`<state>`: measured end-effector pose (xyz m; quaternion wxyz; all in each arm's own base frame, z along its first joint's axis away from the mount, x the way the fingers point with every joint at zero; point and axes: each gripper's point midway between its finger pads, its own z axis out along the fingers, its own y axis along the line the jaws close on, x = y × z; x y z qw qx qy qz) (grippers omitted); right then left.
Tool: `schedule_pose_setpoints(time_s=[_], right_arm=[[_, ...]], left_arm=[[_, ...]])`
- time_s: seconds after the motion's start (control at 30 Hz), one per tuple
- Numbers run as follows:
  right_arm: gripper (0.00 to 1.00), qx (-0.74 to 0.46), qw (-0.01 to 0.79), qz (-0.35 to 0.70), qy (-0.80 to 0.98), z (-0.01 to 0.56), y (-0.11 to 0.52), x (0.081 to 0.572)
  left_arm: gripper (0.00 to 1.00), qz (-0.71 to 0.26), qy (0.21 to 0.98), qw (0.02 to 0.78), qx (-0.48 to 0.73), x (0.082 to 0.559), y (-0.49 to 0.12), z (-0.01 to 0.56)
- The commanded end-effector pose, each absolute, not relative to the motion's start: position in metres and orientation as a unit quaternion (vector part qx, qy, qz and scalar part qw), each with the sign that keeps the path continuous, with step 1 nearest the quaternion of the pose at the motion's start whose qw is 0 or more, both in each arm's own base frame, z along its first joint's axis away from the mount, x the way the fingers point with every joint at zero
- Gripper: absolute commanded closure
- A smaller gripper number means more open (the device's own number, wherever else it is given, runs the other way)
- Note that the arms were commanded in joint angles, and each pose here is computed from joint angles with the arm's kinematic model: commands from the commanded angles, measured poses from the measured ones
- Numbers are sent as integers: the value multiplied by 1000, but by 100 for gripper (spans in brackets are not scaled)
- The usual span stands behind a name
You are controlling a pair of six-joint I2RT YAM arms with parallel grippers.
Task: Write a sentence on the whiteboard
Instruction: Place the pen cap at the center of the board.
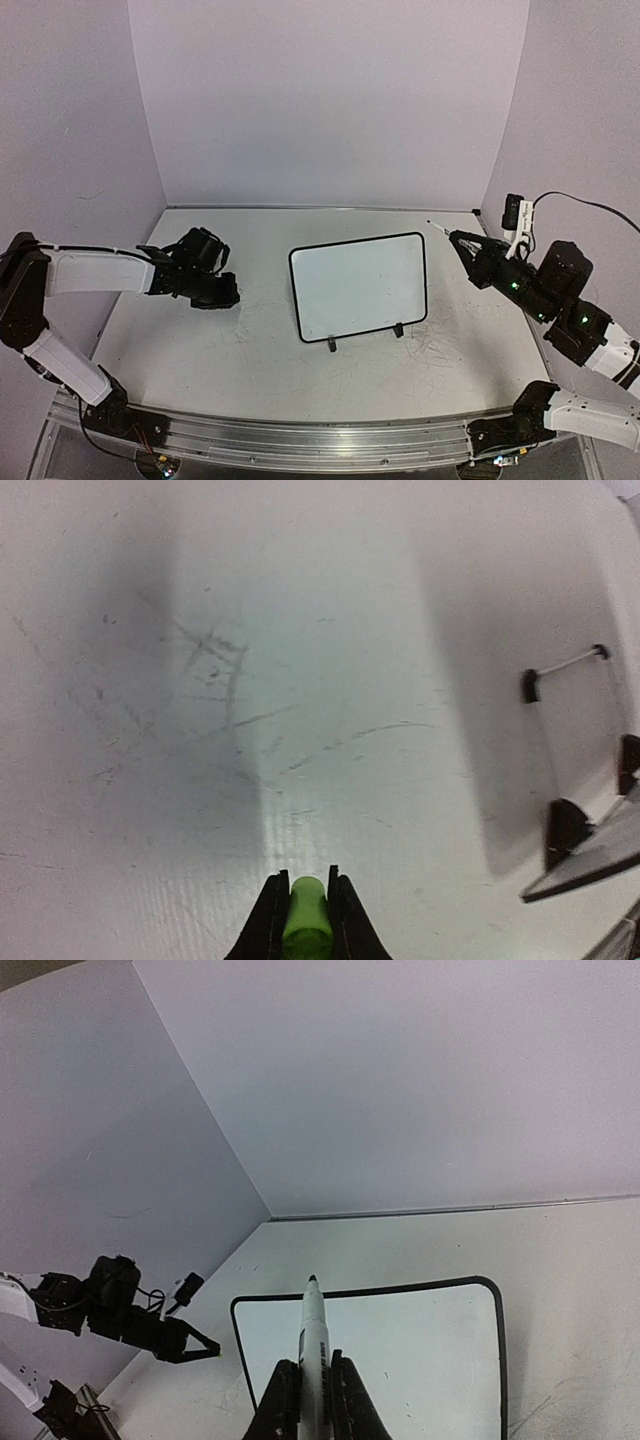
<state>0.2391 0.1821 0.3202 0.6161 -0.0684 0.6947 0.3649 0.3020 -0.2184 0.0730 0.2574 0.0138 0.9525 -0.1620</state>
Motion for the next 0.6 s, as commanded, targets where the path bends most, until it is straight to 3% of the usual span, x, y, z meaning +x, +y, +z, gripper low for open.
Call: schedule_pose_setpoints(time_s=[0.0, 0.57], right_arm=[[100, -64, 638, 377, 668, 348, 176, 232], [100, -45, 637, 370, 675, 336, 170, 235]], left_arm=[[100, -43, 956, 292, 3, 323, -191, 52], [98, -30, 951, 307, -7, 323, -189, 25]])
